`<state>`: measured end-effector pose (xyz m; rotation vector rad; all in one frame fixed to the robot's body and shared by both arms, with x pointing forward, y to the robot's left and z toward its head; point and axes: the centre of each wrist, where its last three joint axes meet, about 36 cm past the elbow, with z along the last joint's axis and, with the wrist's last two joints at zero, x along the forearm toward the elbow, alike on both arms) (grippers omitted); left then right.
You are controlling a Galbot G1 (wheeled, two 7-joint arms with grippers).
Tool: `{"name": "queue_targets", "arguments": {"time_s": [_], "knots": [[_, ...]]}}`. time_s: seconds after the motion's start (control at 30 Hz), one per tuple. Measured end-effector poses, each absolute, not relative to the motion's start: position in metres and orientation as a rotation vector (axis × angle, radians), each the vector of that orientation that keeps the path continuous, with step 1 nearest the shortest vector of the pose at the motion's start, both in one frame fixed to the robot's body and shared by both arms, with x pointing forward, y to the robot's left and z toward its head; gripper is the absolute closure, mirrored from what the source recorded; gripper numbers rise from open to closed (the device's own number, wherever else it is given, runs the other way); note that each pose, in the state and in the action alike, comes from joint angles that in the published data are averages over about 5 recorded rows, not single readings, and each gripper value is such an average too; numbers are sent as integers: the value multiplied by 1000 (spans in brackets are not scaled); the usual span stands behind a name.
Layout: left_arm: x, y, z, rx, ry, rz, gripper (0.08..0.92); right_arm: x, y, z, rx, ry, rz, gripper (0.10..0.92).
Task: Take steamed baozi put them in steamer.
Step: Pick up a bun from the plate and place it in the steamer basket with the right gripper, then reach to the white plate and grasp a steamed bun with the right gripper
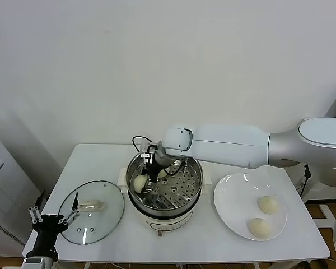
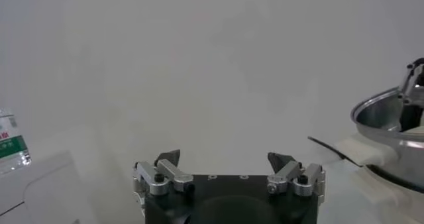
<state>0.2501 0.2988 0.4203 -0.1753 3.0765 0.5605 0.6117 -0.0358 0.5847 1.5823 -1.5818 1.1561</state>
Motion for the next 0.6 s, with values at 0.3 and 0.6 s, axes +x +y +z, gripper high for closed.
{"name": "queue_targets", "arguments": {"time_s": [0.3, 0.6], "knots": [[251, 296, 420, -170, 3078, 553, 177, 627, -88, 637, 1557, -1615, 1180, 200], [255, 295, 422, -154, 3077, 559, 177, 654, -209, 699, 1494, -1559, 1255, 200]]}}
